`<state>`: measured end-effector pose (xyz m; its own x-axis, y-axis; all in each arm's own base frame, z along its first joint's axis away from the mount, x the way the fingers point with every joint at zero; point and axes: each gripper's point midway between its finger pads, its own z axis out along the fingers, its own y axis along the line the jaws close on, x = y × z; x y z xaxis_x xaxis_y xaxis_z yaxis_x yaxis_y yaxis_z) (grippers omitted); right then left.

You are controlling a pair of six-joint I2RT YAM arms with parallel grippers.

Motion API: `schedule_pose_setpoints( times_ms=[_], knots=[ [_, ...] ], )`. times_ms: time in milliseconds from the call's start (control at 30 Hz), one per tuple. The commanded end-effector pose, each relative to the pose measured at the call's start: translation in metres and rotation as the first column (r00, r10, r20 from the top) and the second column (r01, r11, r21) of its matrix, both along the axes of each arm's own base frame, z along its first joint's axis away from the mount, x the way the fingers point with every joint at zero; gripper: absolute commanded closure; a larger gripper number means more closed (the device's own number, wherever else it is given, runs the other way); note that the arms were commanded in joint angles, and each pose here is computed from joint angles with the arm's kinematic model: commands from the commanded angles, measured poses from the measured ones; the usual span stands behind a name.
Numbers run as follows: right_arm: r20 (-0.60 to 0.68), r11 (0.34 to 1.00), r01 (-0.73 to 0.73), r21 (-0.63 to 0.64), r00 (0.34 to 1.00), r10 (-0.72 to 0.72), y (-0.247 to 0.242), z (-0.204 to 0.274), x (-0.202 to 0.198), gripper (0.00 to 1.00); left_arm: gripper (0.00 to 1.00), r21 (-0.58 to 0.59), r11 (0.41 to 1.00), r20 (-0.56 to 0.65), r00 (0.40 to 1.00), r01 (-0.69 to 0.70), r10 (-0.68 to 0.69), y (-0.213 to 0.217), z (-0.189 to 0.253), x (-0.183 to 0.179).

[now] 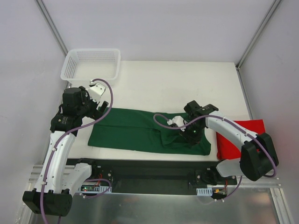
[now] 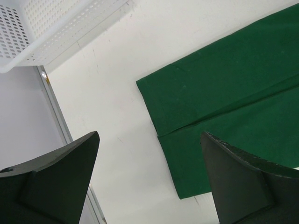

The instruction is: Fold and stack the t-shirts

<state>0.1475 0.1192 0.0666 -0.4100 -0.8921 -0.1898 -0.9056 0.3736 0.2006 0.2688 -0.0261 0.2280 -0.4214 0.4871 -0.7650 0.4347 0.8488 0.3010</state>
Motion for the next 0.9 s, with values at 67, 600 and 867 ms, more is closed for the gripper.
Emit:
schedule_pose_setpoints(
  times_ms=[67, 600, 867],
  knots=[
    [-0.167, 0.989, -0.107, 0.105, 0.978, 0.123, 0.014, 0.03, -0.04, 0.79, 0.1, -0.016, 1.0, 0.012, 1.0, 0.004, -0.004, -0.001, 0.005, 0.002],
    [0.305, 0.999, 0.045, 0.031, 0.951, -0.052, 0.024, 0.014, 0.066, 0.4, 0.1, -0.018, 1.0, 0.022, 1.0, 0.012, -0.012, -0.002, 0.006, 0.0],
    [0.23, 0.997, 0.053, -0.063, 0.973, -0.037, 0.023, -0.024, 0.071, 0.41, 0.1, -0.005, 1.0, 0.029, 1.0, 0.009, -0.008, 0.0, 0.005, -0.004]
  ],
)
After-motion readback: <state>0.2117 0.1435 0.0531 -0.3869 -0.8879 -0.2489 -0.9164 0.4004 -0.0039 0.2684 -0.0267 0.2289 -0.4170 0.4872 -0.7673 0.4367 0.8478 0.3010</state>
